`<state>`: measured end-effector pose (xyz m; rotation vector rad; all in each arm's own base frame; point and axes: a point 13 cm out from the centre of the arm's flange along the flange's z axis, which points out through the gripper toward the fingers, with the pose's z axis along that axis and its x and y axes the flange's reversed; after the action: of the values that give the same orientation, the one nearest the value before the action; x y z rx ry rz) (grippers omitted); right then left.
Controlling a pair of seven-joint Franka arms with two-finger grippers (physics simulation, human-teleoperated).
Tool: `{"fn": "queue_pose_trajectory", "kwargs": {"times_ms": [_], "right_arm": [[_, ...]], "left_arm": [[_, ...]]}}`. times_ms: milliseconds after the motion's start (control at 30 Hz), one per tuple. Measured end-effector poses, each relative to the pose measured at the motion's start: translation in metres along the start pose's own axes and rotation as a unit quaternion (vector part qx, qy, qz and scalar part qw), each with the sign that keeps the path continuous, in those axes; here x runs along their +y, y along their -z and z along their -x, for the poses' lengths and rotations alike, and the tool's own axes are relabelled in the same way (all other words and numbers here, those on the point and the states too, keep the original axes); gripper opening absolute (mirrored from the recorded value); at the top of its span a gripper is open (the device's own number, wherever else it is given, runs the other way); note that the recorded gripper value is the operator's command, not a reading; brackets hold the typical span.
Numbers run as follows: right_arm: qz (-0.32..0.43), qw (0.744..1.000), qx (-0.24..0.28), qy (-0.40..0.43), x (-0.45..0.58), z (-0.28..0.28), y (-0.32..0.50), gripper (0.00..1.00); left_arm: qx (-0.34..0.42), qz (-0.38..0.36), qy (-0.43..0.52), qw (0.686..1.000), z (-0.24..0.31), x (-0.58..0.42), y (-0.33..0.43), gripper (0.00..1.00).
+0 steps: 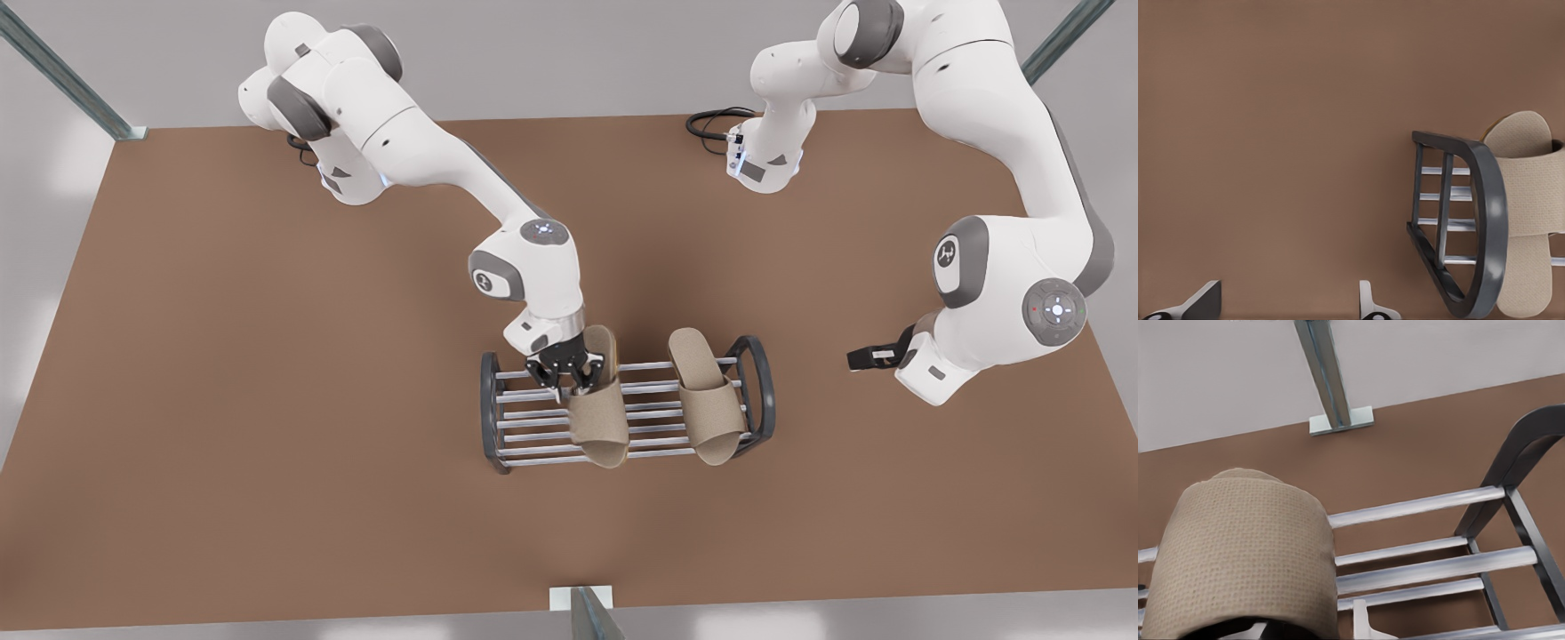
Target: Place the right shoe on the shoe rack with the right arm, and place the left shoe on the shoe rack with the left arm
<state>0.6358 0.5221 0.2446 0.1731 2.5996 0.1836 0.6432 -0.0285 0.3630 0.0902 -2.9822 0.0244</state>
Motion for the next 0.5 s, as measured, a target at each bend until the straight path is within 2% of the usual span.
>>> {"fn": "queue_pose_trajectory", "kwargs": {"times_ms": [333,500], "right_arm": [[0.009,1.000,-0.008,-0.006,0.011,0.000,0.013,1.00],[0.024,1.000,-0.005,-0.006,0.038,-0.011,0.051,1.00]], "left_arm": [[0.001,-0.001,-0.004,1.000,-0.001,0.000,0.000,1.00],[0.001,-0.001,-0.005,1.000,-0.001,0.000,0.000,1.00]]}}
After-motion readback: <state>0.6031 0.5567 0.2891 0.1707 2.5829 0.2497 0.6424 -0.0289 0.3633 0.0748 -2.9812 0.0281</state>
